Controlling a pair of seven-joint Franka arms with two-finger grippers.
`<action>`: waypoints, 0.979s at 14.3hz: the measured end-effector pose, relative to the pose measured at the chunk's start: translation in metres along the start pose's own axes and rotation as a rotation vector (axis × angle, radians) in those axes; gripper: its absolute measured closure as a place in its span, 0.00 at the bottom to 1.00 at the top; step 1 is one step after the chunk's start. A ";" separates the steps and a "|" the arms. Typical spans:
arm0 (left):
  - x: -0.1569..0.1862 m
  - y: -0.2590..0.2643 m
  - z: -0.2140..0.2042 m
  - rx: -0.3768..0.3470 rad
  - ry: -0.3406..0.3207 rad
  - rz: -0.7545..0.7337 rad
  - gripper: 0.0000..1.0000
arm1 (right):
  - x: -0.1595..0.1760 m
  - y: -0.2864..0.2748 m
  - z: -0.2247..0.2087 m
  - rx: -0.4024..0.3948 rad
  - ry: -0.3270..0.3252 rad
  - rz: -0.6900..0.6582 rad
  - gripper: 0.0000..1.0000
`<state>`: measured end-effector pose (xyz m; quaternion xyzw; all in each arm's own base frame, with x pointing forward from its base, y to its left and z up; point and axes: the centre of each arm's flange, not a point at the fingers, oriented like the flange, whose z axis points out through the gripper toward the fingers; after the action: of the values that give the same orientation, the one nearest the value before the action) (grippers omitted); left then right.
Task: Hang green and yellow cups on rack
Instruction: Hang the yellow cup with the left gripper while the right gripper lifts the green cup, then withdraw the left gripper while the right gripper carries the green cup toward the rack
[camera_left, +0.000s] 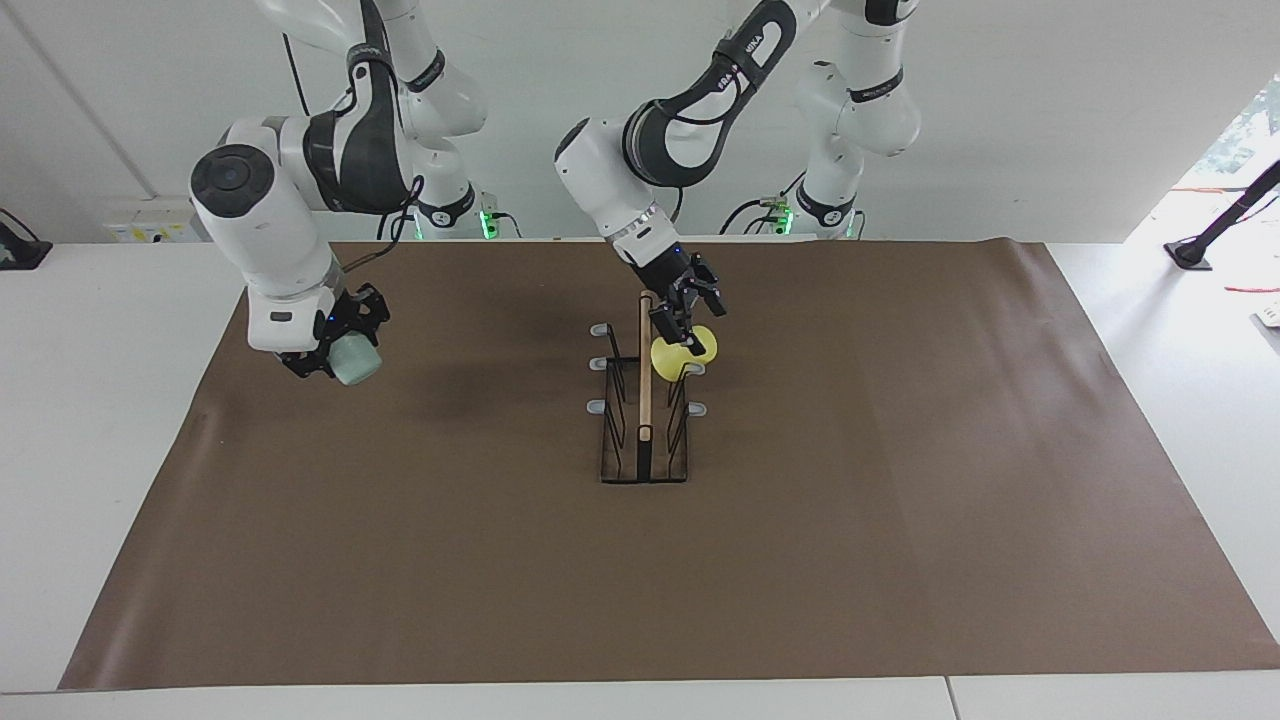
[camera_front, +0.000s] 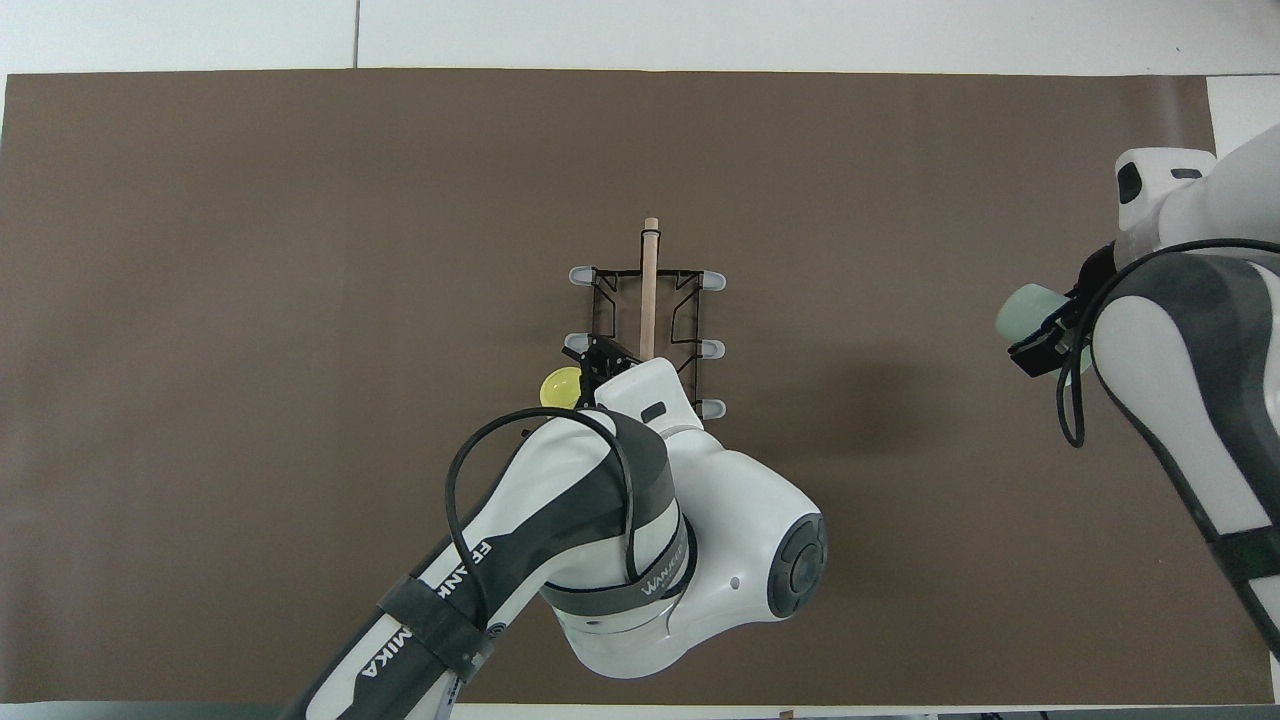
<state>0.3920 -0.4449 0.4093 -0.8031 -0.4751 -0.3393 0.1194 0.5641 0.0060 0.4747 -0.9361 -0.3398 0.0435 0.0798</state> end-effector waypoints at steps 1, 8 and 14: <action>0.007 0.001 -0.005 0.006 -0.018 0.009 0.00 | -0.002 -0.003 -0.007 0.067 0.054 0.027 0.30; 0.157 0.008 0.004 0.082 -0.281 0.246 0.00 | 0.016 -0.051 -0.048 0.476 0.449 0.076 0.30; 0.278 -0.006 0.081 0.034 -0.565 0.605 0.00 | 0.049 -0.103 -0.019 0.568 0.810 -0.002 0.30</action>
<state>0.5103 -0.2106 0.5310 -0.9659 -0.2375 -0.0471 0.0919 0.5390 0.1136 0.5105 -0.8188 -0.2571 -0.2332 0.4573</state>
